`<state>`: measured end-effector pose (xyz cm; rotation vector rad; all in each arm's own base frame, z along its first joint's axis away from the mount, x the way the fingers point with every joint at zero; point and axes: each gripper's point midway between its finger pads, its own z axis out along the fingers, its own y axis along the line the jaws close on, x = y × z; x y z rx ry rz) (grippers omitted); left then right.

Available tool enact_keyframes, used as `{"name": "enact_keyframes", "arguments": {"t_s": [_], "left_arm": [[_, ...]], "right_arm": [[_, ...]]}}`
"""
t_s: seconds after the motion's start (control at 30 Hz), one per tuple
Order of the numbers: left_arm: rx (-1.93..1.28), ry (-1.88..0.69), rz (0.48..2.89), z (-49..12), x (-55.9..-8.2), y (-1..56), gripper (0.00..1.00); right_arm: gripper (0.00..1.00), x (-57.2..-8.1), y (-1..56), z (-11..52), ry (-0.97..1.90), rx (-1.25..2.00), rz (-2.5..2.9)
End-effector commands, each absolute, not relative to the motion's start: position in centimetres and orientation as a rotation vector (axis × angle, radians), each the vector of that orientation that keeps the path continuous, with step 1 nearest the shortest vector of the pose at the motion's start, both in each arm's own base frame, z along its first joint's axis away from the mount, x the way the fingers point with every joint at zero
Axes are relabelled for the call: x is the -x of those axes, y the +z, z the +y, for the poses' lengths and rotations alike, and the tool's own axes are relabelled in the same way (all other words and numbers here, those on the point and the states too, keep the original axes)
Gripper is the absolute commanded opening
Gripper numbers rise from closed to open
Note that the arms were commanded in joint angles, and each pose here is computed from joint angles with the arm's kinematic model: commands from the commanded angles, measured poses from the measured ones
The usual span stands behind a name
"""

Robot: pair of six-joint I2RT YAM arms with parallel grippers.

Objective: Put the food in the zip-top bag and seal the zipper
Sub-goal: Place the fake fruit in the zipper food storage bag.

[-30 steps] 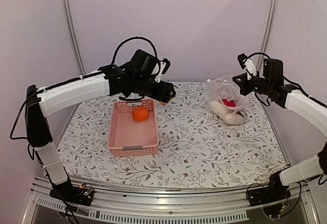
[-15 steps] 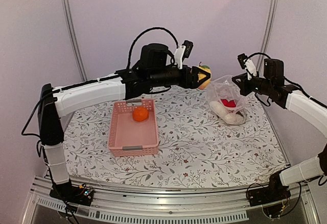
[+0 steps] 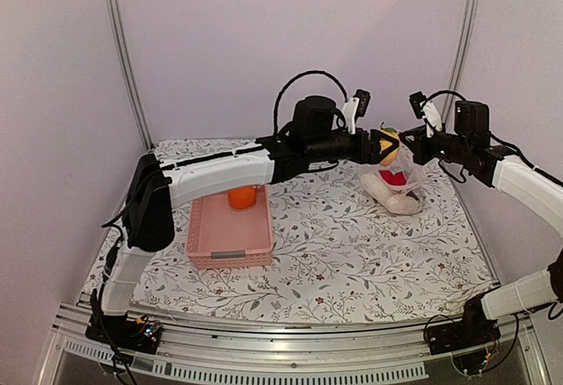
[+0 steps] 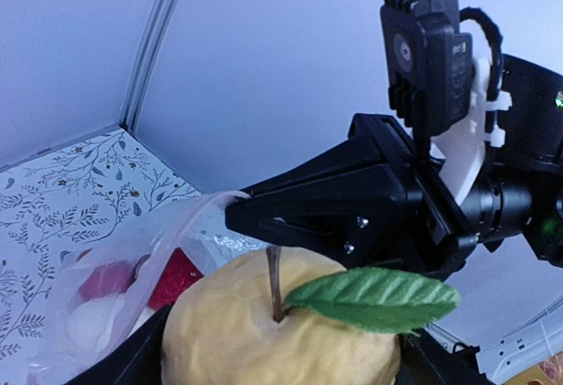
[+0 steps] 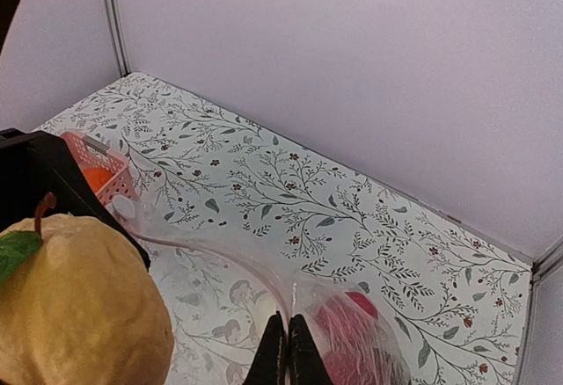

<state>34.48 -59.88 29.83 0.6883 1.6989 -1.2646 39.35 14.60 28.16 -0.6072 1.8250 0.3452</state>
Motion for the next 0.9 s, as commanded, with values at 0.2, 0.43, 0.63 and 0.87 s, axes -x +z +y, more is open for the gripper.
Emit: {"name": "enact_keyframes", "arguments": {"t_s": [0.2,0.43,0.63,0.87], "left_arm": [[-0.521,-1.205,1.738,-59.6,-36.6,30.4,1.00],[-0.585,-1.205,1.601,-57.7,-34.2,36.3,1.00],[-0.592,-1.069,1.589,-53.6,-32.8,38.5,1.00],[-0.508,-0.649,1.787,-44.9,-35.3,33.7,1.00]], "right_arm": [[0.00,-38.8,29.1,14.6,0.369,0.596,1.819],[0.00,-38.9,29.0,14.5,0.363,0.590,1.825],[0.00,-39.0,29.0,14.4,0.352,0.586,1.824],[0.00,-38.9,29.0,14.4,0.350,0.591,1.822]]}}
